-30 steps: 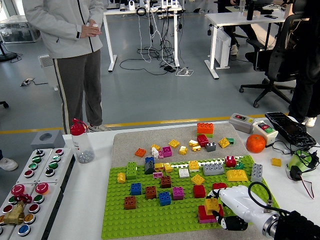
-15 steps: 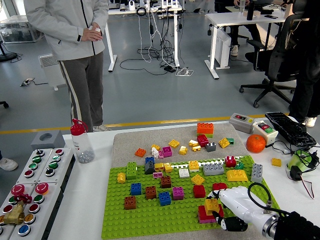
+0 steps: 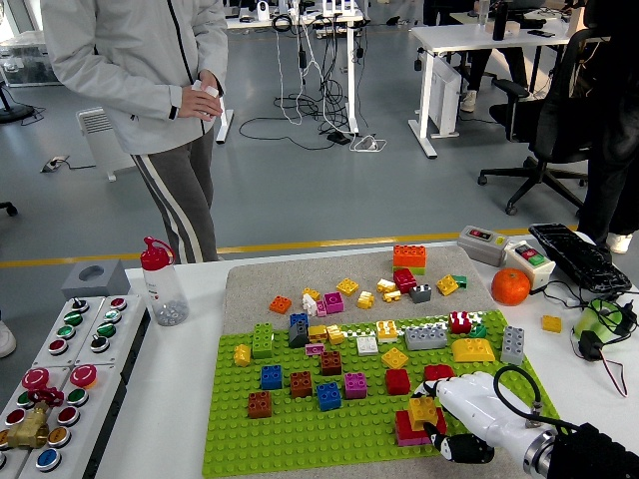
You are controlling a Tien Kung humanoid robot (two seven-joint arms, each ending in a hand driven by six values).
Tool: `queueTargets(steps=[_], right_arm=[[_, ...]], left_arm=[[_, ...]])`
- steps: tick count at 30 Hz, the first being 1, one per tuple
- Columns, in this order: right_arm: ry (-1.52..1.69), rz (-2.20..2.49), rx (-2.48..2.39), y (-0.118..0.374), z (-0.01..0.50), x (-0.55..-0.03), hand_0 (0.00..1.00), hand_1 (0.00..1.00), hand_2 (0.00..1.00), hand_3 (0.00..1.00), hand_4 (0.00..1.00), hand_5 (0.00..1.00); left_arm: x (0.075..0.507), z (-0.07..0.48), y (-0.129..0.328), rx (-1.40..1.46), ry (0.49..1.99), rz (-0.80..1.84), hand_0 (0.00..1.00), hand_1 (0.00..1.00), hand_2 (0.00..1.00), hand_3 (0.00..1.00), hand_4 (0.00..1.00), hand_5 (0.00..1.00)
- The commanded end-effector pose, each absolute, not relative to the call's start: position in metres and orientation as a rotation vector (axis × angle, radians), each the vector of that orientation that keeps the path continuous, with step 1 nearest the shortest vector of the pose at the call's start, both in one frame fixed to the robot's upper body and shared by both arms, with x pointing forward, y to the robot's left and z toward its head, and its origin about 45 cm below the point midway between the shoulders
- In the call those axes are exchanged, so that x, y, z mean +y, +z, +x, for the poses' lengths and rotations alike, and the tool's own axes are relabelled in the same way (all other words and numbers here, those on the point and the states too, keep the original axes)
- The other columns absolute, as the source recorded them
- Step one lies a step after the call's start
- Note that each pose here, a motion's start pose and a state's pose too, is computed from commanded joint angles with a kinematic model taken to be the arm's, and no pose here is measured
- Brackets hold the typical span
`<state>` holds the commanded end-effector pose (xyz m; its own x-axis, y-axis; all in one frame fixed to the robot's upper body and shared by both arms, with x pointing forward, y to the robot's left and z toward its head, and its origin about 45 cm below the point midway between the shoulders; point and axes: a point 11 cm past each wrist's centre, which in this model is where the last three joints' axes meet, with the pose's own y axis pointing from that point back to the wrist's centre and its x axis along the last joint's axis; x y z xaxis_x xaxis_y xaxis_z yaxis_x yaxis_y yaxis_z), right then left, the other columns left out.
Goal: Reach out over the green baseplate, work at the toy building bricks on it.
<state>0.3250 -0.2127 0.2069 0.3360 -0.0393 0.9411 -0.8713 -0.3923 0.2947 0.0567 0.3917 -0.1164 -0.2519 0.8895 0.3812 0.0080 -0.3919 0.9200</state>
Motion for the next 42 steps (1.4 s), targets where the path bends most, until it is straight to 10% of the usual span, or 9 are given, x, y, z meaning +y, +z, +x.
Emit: queueTargets(steps=[42], right_arm=[[1.169, 1.697, -0.851, 0.2125, 0.3290, -0.2159, 0.761, 0.787, 0.847, 0.837, 0.609, 0.281]], left_arm=[[0.3921, 0.0604, -0.1157, 1.140, 1.726, 1.326, 0.662, 0.608, 0.558, 0.438, 0.242, 0.998]])
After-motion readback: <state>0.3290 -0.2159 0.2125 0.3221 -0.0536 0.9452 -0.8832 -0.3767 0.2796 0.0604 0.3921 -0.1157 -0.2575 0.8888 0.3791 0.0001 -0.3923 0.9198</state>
